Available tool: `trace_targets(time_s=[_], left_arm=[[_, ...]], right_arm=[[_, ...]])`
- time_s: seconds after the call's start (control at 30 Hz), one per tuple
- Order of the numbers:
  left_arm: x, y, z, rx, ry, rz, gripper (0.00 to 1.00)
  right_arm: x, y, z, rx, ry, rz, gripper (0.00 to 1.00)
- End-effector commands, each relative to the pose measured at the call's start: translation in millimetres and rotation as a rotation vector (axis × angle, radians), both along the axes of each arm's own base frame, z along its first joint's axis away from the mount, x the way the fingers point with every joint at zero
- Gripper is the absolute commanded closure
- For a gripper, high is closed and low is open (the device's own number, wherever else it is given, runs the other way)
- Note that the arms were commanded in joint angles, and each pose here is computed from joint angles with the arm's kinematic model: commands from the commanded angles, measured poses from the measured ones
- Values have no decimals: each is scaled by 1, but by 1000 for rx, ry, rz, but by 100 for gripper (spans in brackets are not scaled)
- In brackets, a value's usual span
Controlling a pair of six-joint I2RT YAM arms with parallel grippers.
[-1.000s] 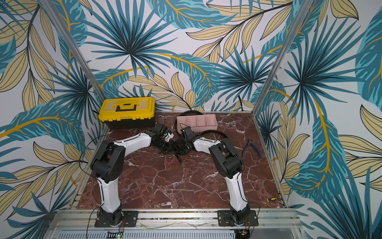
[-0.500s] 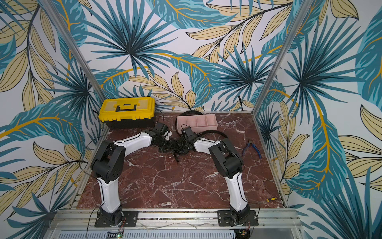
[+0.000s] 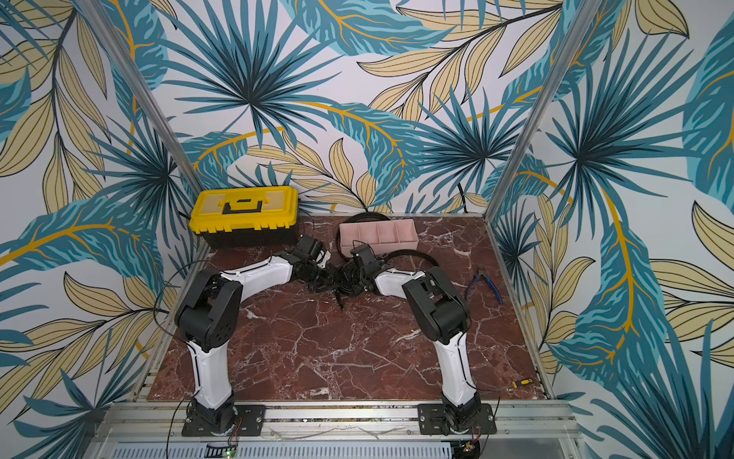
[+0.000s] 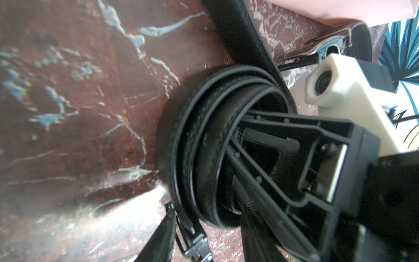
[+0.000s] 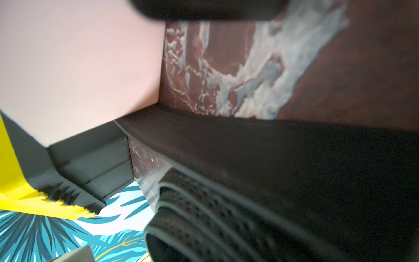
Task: Place the belts into the storage roll
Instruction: Pick up the belt from the center of the board.
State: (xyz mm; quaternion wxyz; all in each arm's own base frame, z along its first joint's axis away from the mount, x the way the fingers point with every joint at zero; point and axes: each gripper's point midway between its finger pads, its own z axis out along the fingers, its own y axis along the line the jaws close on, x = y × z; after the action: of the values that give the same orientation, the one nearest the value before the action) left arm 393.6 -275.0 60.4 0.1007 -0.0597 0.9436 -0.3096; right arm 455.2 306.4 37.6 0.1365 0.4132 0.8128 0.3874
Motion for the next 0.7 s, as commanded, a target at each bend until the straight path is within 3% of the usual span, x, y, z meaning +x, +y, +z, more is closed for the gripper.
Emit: trace_targets(time_s=[0.0,0.33,0.53,0.67], left_arm=[[9,-14,-4,-26,-35,-11,54],[9,-21,-22,2,-36,1,66],[10,-22,-25,4,-32,-5,83],[9,-15,-29,61,-22,-27,99]], right_arm=[[-32,4,-33,-60,149,36,78],[-41,19,-44,-47,177,30,78],[-38,21,-39,-42,167,19,77],[-36,23,-35,-58,161,38,78]])
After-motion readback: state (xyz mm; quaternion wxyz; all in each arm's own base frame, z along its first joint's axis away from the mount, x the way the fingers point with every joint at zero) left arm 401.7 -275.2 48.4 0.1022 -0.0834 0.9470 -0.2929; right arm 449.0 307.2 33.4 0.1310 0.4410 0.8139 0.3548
